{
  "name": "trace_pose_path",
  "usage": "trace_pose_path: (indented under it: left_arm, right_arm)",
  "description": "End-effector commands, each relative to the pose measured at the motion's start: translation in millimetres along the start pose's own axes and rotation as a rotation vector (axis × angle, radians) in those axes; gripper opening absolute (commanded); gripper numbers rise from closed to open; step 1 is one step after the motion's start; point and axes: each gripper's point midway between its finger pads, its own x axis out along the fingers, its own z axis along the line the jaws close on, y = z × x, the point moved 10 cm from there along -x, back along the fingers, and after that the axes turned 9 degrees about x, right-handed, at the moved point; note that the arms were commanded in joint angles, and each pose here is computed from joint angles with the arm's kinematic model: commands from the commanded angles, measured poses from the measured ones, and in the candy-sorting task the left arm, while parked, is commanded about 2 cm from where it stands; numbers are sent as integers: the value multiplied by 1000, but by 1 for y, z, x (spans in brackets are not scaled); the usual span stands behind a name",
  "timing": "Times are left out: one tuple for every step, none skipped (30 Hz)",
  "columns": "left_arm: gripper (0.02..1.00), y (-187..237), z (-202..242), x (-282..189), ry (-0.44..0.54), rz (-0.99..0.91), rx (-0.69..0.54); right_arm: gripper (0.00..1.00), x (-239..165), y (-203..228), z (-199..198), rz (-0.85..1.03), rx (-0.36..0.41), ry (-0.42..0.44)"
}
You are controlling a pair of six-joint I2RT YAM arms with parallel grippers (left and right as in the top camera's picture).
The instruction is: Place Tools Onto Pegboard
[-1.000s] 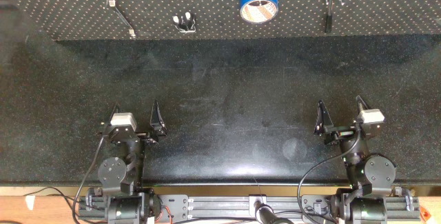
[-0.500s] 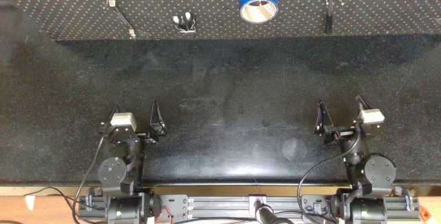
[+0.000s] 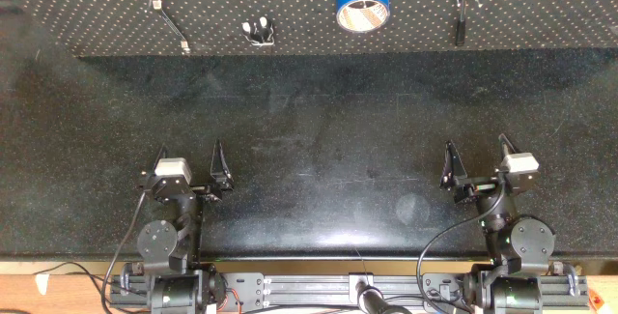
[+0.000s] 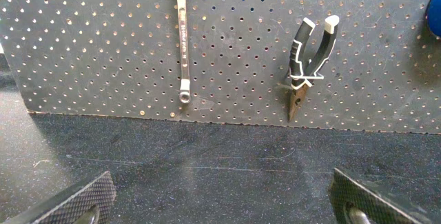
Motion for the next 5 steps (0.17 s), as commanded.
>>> trace_pose_path:
  left_arm:
    - [996,0,0,-1,7,-2,9]
    - [996,0,0,-1,7,-2,9]
    - [996,0,0,-1,7,-2,9]
    - [996,0,0,-1,7,-2,9]
    - [996,0,0,-1,7,-2,9]
  right_arm:
    - [967,0,0,-1,-5,21,11]
    - [969,0,0,-1,-5,21,11]
    - [969,0,0,-1,-5,21,11]
    - [969,0,0,-1,-5,21,11]
    - [969,0,0,-1,-5,21,11]
